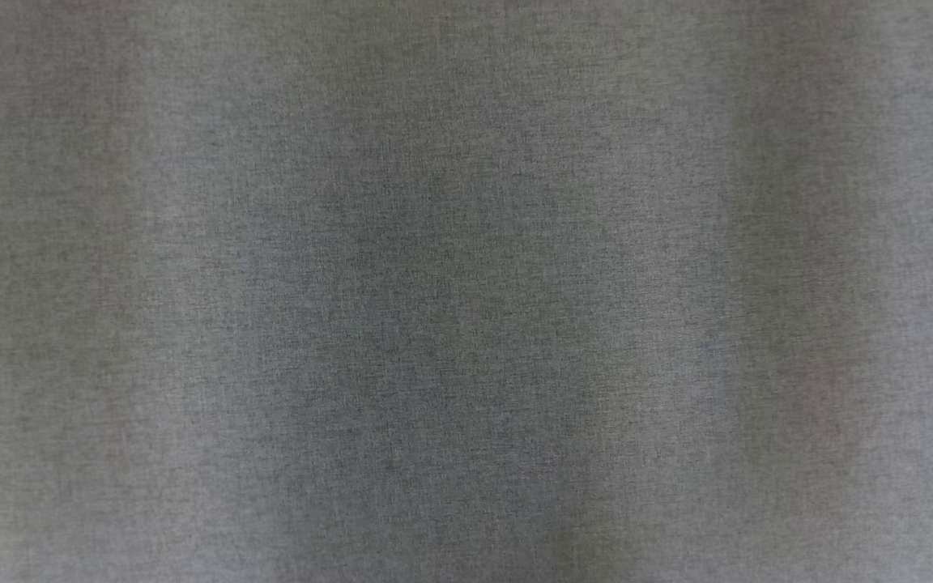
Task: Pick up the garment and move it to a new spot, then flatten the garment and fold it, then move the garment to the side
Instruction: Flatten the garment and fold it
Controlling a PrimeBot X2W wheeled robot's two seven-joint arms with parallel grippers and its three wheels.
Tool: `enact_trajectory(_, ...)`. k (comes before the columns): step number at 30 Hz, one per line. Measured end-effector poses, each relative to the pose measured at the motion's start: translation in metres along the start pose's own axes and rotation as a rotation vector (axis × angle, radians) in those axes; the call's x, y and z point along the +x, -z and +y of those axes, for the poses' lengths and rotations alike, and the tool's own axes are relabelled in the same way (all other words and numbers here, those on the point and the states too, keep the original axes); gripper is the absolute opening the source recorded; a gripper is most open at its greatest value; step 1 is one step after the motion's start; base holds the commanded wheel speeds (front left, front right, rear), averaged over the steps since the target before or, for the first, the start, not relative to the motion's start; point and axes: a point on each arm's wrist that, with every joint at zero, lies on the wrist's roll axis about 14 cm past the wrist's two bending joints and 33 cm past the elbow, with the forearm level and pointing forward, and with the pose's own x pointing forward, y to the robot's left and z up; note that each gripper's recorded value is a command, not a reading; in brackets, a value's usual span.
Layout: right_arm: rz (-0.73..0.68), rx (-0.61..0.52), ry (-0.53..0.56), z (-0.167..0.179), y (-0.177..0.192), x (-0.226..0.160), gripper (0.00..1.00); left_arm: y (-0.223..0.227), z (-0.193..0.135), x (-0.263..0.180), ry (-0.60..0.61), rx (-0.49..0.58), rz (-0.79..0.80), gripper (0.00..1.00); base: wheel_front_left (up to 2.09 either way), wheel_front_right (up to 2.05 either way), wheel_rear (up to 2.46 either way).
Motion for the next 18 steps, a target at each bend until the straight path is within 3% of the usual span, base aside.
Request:
enact_trajectory(13,0.098,-0.109,-0.031,0.005,0.043,-0.007,0.0,0.033,-0.014,-0.002,0.027,-0.023,0.024,0.0,0.0,0.0,0.0)
enact_trajectory(18,0.137,-0.086,-0.083,0.021,0.071,-0.027,0.0,0.056,-0.02,-0.02,0.029,-0.069,0.059,0.0,0.0,0.0,0.0)
